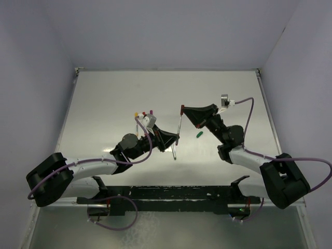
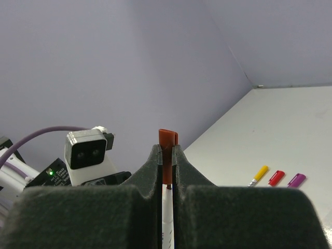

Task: Insert the pens into the pen caps

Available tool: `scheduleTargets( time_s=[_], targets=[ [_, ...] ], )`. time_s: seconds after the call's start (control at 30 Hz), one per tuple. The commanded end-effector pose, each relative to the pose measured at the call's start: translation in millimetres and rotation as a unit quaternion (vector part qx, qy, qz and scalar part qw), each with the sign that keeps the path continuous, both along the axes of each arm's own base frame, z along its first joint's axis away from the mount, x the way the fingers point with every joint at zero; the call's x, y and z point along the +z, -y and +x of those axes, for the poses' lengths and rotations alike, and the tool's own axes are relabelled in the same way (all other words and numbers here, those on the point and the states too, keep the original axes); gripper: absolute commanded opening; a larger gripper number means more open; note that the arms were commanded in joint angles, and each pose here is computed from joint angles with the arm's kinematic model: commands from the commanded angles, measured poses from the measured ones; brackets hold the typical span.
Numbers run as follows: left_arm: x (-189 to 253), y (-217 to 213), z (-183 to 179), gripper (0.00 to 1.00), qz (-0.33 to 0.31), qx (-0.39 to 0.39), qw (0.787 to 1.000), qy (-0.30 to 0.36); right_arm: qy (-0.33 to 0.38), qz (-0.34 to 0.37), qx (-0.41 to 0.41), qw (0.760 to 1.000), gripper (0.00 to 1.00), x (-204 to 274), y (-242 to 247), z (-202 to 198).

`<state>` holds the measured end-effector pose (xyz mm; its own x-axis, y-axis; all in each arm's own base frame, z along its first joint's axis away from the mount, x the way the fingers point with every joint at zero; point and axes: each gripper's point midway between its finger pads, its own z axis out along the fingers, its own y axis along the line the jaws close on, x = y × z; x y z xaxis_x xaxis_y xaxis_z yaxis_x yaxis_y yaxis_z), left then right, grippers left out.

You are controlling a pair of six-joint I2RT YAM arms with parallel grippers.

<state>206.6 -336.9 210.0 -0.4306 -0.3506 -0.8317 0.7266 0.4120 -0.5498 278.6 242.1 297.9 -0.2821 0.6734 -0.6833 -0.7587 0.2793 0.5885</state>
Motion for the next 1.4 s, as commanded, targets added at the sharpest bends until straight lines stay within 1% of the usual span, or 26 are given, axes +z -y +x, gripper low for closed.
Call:
scheduleTargets(
  time_s=[0.0, 0.47, 0.77, 0.97, 1.17, 1.37],
  targets=[
    [18, -1, 1, 0.0, -0.019, 0.003, 1.0, 0.023, 0.049, 0.029, 0.003, 0.998, 0.0, 32, 1, -5],
    [32, -6, 6, 0.0, -0.029, 0.021, 0.998, 0.042, 0.035, 0.016, 0.012, 0.999, 0.0, 19, -4, -7],
    [44, -2, 12, 0.0, -0.033, 0.029, 0.997, 0.057, 0.006, -0.005, 0.058, 0.998, 0.0, -4, -21, -15],
    [56, -1, 16, 0.0, -0.043, 0.035, 0.996, 0.071, -0.022, -0.03, 0.084, 0.996, 0.0, -31, -31, -21],
    [75, -8, 25, 0.0, -0.052, 0.066, 0.992, 0.095, -0.034, -0.059, 0.108, 0.992, 0.0, -49, -38, -30],
    [103, -17, 35, 0.0, -0.053, 0.103, 0.984, 0.132, -0.051, -0.109, 0.103, 0.987, 0.0, -71, -42, -30]
  ],
)
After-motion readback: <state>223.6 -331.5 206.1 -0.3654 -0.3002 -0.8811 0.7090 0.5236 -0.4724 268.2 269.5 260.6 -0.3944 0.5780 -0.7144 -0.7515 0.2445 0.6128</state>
